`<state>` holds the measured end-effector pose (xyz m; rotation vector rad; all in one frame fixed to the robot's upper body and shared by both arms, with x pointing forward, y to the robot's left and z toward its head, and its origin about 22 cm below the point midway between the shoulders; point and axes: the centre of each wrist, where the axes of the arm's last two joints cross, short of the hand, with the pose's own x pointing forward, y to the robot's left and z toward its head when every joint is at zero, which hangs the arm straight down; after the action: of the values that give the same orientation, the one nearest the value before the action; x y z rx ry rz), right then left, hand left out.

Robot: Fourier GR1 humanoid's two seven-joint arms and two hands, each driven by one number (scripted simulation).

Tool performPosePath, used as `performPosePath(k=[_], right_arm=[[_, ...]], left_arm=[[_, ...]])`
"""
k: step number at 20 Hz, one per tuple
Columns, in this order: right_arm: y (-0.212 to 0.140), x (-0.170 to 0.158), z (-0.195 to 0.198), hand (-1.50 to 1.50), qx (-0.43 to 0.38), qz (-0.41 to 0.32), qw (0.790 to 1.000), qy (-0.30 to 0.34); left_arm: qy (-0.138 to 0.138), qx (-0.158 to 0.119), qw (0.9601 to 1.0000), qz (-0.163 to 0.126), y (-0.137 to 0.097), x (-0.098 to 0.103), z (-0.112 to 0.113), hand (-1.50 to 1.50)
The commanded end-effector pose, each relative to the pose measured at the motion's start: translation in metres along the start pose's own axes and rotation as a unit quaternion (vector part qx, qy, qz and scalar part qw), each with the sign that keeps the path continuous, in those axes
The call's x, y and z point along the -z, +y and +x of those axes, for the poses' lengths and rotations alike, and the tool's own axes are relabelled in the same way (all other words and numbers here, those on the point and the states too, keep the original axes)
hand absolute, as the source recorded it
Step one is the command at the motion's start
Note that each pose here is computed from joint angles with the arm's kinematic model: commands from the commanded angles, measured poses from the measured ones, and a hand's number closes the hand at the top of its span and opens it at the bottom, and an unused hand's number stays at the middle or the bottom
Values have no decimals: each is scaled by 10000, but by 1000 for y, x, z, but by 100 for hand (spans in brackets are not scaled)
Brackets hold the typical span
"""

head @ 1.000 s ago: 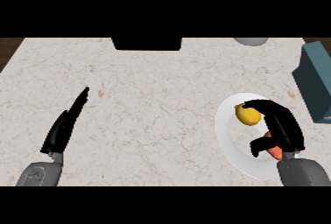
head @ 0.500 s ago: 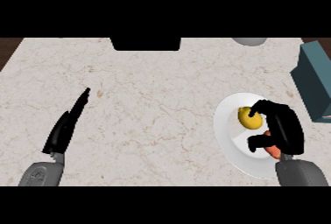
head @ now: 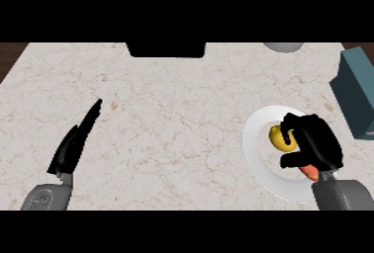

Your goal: Pick the lemon from the plate and place it in the cardboard box

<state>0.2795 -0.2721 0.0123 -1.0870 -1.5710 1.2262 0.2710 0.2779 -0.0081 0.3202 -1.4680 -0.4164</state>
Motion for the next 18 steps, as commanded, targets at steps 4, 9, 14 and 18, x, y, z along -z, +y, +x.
performPosePath(k=[4,9,14,18], right_arm=[[-69,16,50,150,-315,710,9969,90],[-147,9,62,150,-595,-42,9972,450],[-199,-22,52,150,-651,-588,9905,1063],[-240,-5,12,150,-537,-732,9830,1597]], left_arm=[[23,-45,10000,27,-7,5,4,0],[55,-84,9999,124,11,8,-1,0],[52,-35,9999,99,5,0,-13,0],[-8,-1,10000,10,-8,6,-16,0]])
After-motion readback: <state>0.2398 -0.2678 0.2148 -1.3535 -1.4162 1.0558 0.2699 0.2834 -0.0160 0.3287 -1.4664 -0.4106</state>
